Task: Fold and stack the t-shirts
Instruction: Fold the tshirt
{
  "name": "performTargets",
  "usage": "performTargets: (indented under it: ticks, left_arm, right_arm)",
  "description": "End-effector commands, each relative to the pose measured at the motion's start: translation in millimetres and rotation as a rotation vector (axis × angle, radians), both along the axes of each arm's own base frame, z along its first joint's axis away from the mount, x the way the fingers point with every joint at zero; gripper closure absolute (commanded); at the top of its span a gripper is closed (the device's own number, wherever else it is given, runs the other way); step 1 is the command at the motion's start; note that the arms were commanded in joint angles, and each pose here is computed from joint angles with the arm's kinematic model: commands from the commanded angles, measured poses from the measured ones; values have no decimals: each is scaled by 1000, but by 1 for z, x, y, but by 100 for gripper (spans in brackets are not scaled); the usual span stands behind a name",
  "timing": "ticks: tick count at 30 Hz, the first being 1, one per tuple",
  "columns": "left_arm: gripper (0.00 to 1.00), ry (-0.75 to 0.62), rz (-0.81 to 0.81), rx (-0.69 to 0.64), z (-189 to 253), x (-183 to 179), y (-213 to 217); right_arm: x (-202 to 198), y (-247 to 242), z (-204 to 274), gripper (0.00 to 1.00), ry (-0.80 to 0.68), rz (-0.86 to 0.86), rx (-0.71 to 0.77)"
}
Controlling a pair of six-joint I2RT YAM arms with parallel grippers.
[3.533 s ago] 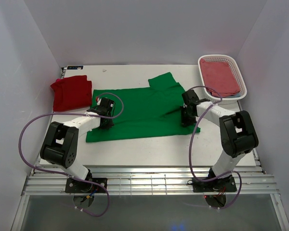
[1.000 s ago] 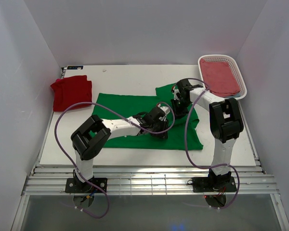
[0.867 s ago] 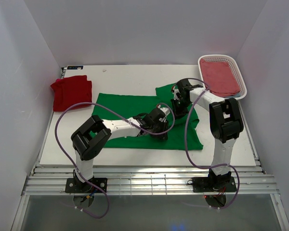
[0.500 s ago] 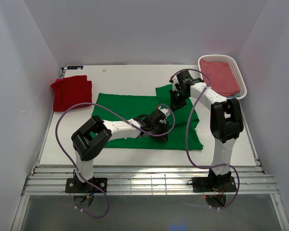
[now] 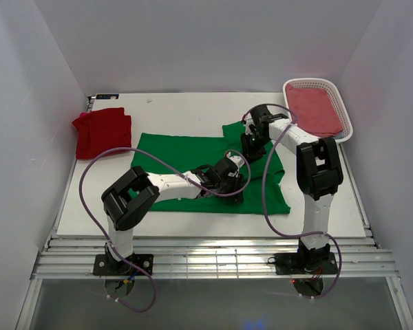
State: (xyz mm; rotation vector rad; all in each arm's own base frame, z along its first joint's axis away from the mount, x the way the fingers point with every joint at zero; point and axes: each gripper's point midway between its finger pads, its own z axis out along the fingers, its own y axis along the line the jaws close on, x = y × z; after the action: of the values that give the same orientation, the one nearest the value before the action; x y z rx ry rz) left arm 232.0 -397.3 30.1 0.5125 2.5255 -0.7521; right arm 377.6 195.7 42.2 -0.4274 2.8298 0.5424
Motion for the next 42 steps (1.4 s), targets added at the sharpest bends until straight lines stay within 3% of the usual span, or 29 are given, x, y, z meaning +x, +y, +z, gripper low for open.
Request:
performTargets:
  ticks: [1,15,17,19,21,31,37,38,40,42]
  left_arm:
    - [42,-4,9,38,-2,-7,11]
    - [40,-9,27,57,-2,-6,17]
    - [40,-6,28,63,-4,-7,18]
    - [40,-3,32,64,-5,-7,19]
    - [40,1,33,67,-7,-8,20]
    - [41,4,38,75,-9,-10,23]
    - [41,2,32,80,-10,-8,21]
    - [41,2,29,83,-10,-8,21]
    - [39,-1,26,85,-10,-7,20]
    - [31,2,24,90,-11,-7,20]
  right_arm:
    - [-14,-16,14,71,-18,4,-58]
    - [-54,-25,-8,70,69,14,-64]
    - [-54,-22,-7,74,64,18,-52]
    - [-55,-20,-6,88,58,21,-45]
    - [-49,-19,-2,92,29,16,-34]
    - [-4,3,52,92,-103,-3,48]
    - [0,4,46,92,-59,-7,28]
    - [-3,2,42,92,-45,-6,18]
    - [-10,-5,36,79,-25,-13,-11]
    - [-24,-17,27,69,-1,-26,-62]
